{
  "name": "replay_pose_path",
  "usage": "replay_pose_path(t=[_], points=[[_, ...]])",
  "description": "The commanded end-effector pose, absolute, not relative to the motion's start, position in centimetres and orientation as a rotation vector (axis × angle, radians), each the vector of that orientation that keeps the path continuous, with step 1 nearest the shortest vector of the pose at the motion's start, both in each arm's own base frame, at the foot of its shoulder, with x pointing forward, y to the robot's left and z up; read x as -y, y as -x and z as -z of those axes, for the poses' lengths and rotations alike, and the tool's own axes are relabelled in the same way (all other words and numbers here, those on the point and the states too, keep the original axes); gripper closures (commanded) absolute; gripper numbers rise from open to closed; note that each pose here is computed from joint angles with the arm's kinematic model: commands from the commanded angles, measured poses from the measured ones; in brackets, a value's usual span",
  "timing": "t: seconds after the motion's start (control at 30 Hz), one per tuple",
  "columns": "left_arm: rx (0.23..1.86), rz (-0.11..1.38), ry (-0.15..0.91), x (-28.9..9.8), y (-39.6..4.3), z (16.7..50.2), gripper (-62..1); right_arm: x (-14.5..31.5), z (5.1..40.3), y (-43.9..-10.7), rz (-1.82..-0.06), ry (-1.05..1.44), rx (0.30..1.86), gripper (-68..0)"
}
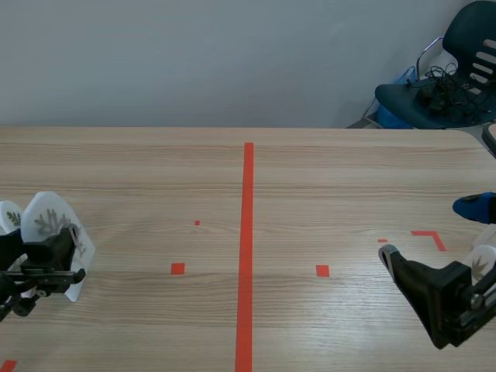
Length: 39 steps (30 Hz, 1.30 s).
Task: Do the leaf sorting experiment
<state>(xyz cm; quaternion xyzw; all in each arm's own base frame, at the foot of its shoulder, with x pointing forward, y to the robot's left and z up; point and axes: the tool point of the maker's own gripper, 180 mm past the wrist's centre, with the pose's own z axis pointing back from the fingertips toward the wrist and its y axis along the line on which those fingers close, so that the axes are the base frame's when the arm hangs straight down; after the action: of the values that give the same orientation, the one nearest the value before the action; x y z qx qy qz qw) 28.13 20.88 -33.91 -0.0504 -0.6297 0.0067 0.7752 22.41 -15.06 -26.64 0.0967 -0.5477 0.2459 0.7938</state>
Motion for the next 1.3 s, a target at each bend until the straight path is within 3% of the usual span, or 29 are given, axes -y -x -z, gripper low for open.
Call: replay_pose_path(t=[0.0, 0.27, 0.43, 0.5, 0.53, 0.63, 0.73, 0.93, 1.27], points=[[1.443, 0.009, 0.126, -20.2, -29.0, 31.2, -29.5, 14.7, 25.6, -22.9, -0.531, -0.216, 1.217, -67.9], [1.623, 0.111, 0.145, -18.5, -30.7, 23.3, -29.8, 14.7, 25.6, -22.9, -0.531, -0.216, 1.217, -67.9], [1.648, 0.232, 0.149, -17.2, -31.0, 19.4, -30.5, 14.7, 25.6, -22.9, -0.531, -0.216, 1.218, -67.9], [1.647, 0.33, 0.219, -15.2, -30.2, 18.3, -37.1, 14.7, 25.5, -22.9, -0.528, -0.22, 1.222, -67.9], [1.642, 0.396, 0.28, -13.7, -29.4, 17.9, -43.5, 14.6, 25.3, -23.0, -0.524, -0.224, 1.23, -67.9], [1.608, 0.545, 0.455, -10.0, -26.7, 17.2, -56.6, 14.6, 24.8, -23.4, -0.51, -0.235, 1.25, -67.9], [1.563, 0.592, 0.595, -7.7, -24.1, 17.1, -62.3, 14.6, 24.7, -23.7, -0.514, -0.226, 1.249, -67.9], [1.452, 0.554, 0.725, -6.1, -21.1, 18.5, -62.3, 14.3, 24.2, -23.9, -0.529, -0.225, 1.252, -67.9], [1.365, 0.495, 0.736, -6.1, -20.5, 20.1, -62.3, 12.9, 20.7, -24.1, -0.61, -0.166, 1.25, -67.9]])
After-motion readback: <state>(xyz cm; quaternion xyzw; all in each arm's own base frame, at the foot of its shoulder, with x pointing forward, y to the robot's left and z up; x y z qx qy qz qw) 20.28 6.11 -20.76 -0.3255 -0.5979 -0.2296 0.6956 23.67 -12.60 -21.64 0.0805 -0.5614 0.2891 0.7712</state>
